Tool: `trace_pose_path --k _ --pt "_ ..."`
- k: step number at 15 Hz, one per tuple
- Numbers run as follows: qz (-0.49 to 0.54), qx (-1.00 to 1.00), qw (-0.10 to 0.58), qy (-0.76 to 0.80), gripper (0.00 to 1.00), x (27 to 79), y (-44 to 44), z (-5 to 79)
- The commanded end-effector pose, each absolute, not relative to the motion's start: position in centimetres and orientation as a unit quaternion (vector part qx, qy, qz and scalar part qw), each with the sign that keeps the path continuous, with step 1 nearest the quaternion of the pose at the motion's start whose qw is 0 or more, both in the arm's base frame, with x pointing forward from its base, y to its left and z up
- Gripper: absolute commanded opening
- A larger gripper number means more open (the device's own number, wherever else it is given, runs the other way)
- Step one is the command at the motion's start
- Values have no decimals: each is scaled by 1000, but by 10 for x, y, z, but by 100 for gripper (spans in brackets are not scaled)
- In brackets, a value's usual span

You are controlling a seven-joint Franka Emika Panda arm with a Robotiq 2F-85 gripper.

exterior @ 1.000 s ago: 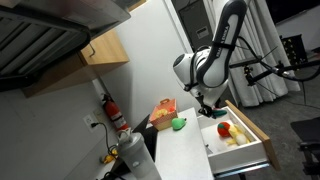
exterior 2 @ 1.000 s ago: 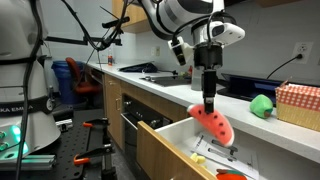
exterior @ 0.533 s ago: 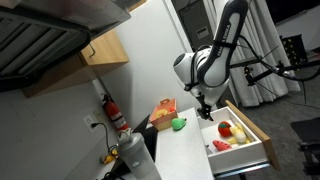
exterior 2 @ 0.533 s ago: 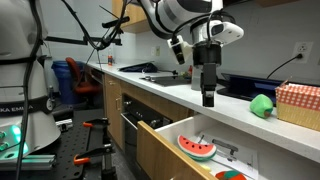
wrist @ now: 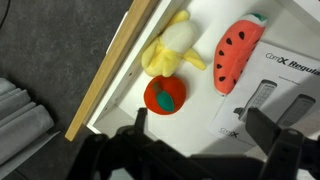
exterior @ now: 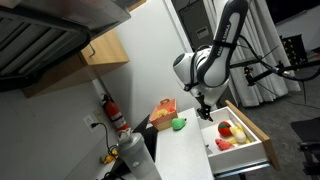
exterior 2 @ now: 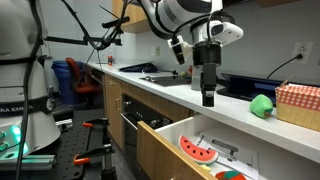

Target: Put the watermelon plushie in the drawer

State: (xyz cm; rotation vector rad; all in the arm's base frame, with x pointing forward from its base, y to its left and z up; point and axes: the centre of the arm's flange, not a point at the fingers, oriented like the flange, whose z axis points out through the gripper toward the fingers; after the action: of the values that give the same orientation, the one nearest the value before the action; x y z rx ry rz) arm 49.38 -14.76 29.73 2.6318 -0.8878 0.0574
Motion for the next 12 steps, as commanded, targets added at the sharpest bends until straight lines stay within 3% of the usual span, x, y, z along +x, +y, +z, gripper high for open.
trace_pose_path --k 1,12 --pt "25 932 180 -314 100 497 -148 304" --pt "28 931 178 -317 100 500 -148 303"
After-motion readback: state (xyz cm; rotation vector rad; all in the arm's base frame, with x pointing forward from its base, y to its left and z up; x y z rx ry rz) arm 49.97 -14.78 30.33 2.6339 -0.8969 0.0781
